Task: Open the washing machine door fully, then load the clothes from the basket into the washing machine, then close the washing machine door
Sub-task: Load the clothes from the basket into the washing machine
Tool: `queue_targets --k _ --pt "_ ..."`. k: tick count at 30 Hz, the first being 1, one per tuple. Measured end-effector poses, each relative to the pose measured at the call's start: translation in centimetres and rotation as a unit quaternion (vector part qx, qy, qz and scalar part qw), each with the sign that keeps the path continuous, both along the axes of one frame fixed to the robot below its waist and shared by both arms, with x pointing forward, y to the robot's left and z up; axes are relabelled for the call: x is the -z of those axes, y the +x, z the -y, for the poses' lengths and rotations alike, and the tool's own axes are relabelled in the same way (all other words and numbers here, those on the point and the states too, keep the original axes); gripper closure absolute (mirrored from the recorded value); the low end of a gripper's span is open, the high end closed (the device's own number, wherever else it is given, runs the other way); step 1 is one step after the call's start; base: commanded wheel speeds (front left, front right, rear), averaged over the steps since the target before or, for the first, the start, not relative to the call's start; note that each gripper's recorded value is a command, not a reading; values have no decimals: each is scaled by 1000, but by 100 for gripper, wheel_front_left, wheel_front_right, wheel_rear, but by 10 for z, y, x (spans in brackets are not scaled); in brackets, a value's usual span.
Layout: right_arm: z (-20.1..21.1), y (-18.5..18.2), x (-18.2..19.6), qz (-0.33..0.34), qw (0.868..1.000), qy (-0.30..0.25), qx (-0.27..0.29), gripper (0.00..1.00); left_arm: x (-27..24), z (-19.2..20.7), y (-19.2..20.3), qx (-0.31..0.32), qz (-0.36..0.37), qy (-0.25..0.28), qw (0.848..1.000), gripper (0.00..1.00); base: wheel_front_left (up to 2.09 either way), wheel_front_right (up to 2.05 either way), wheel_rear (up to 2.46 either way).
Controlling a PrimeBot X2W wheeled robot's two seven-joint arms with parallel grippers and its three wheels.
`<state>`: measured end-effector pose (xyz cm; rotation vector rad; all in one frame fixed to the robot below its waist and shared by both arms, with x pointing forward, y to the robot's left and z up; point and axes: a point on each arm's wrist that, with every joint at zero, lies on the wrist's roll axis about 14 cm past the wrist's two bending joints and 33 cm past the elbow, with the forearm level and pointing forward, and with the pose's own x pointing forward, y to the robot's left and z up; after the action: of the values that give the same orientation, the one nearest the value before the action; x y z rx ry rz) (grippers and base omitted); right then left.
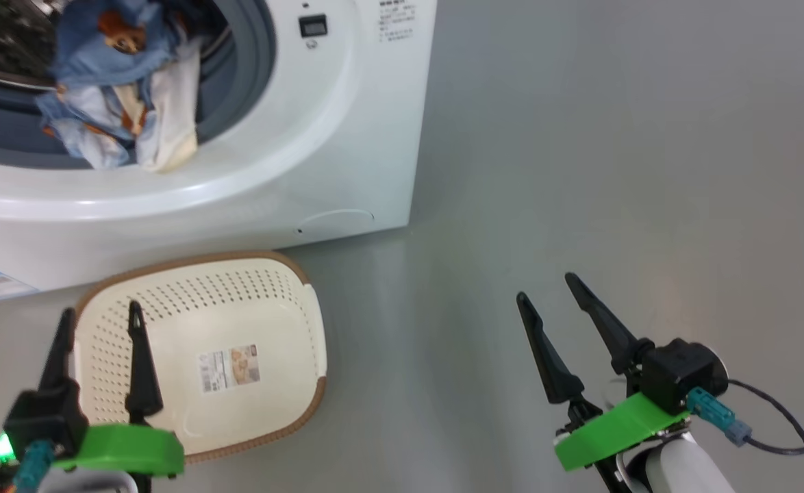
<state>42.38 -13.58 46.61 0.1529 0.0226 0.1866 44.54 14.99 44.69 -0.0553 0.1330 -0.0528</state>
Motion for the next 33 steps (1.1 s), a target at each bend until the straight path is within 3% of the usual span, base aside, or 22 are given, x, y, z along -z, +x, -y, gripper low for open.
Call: queue_targets --k 14,33 --pt "-14 -21 -25 20 1000 4 -19 0 -15 -12 -49 -24 0 -4 1000 0 0 0 0" --pt "-20 -20 -27 21 999 6 -28 0 -3 -17 -54 -36 -20 -7 999 0 0 0 0"
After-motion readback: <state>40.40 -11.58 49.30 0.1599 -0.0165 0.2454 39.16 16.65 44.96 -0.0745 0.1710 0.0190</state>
